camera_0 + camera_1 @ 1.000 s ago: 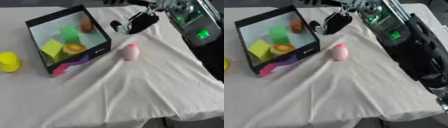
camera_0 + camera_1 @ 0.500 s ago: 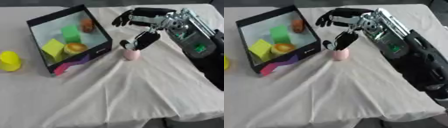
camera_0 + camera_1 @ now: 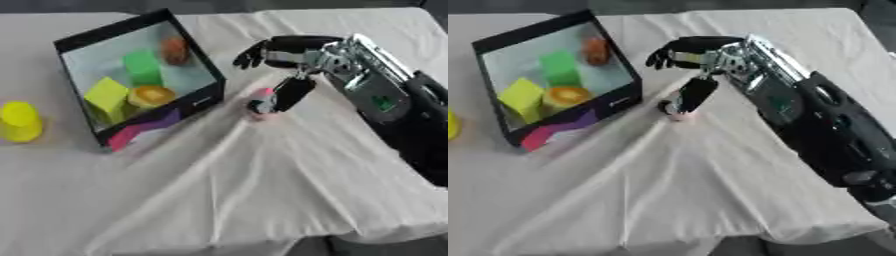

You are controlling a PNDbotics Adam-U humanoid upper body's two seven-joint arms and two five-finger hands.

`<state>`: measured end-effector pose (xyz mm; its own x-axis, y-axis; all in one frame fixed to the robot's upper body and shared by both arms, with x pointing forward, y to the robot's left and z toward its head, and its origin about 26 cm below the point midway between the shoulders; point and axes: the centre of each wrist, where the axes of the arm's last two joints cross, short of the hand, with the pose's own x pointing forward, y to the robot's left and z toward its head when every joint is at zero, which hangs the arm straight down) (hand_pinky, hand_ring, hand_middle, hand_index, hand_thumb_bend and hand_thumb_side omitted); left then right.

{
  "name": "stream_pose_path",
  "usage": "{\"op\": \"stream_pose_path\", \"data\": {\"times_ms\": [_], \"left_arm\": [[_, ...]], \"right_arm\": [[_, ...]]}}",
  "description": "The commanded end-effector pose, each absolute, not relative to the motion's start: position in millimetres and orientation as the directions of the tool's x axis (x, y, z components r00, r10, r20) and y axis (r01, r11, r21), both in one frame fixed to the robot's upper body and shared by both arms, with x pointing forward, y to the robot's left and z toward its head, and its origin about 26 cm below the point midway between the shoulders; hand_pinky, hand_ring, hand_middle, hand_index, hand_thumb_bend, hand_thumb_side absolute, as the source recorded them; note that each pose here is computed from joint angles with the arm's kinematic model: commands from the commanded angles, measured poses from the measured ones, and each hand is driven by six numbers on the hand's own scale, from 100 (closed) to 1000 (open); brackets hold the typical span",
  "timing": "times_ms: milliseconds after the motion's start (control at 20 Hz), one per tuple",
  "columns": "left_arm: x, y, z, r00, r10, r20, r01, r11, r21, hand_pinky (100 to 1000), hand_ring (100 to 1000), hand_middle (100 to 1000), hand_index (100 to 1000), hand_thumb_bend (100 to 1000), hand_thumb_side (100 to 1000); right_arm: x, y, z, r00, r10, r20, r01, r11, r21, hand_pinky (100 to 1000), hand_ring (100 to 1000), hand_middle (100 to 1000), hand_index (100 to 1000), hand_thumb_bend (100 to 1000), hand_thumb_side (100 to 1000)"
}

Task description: Pick up objects on the table and place them in the box.

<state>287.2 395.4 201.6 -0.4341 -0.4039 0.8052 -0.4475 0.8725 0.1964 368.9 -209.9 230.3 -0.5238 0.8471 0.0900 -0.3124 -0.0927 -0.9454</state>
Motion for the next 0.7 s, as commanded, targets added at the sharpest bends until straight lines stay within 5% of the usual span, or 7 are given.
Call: {"op": "stream_pose_path", "data": {"times_ms": [50,700], "left_arm": [[287.4,395.9,209.0,-0.446,-0.421,0.790,-0.445,0.870,0.212,776,819,735,749,100,662],[289.1,394.9,205.4,-0.438,-0.416,0.797,-0.435,0.874,0.217,777,822,735,748,100,671]], "right_arm": [[373.8,-214.6,231.6,-0.513,0.856,0.059,-0.303,-0.116,-0.946,871,890,839,949,406,318],[389.4,-230.2,208.7,-0.444,0.896,0.019,-0.325,-0.141,-0.935,876,894,842,953,450,343]]}}
